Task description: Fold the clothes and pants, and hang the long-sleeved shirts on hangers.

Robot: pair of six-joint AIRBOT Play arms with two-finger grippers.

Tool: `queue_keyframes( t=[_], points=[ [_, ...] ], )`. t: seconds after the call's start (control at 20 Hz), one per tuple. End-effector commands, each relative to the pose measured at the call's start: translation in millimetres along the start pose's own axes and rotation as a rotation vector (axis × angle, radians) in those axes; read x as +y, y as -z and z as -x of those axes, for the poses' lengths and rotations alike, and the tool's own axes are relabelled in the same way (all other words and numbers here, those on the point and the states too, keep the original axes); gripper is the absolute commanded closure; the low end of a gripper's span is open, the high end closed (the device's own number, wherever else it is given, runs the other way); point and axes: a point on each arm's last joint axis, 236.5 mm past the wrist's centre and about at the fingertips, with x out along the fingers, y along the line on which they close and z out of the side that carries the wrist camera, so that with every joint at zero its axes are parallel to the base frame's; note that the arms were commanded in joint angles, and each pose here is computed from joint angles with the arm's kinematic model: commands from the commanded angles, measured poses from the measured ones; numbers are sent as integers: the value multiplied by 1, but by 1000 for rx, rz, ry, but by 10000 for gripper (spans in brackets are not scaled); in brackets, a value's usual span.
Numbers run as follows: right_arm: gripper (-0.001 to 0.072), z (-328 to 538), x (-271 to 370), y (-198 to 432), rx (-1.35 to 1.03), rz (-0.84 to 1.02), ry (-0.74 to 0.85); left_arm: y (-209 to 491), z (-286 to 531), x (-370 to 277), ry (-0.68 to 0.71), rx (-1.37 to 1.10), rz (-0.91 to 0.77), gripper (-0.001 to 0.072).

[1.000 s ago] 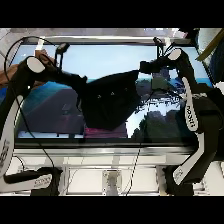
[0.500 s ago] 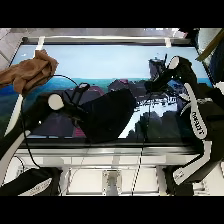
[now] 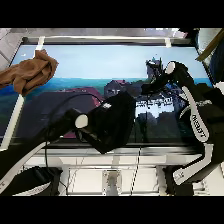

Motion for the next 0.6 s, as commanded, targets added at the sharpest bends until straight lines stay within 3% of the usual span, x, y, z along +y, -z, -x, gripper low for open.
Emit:
queue_keyframes(
  t=[0.0, 0.2, 0.3, 0.4, 0.55],
  points=[
    [332, 15, 6, -25, -84, 11, -7, 11, -18, -17, 19, 59, 15, 15],
    [332, 50, 11, -59, -197, 46, 11, -35, 30, -17, 54, -113, 55, 16],
    [332, 56, 14, -63, -209, 52, 9, -65, 81, 11, -23, -265, 54, 16],
    [332, 45, 23, -50, -143, 40, -51, -79, 133, 53, -146, -397, 95, 16],
    [329, 7, 50, -33, -28, 10, -269, -73, 200, 105, -254, -559, 249, 16]
  ],
)
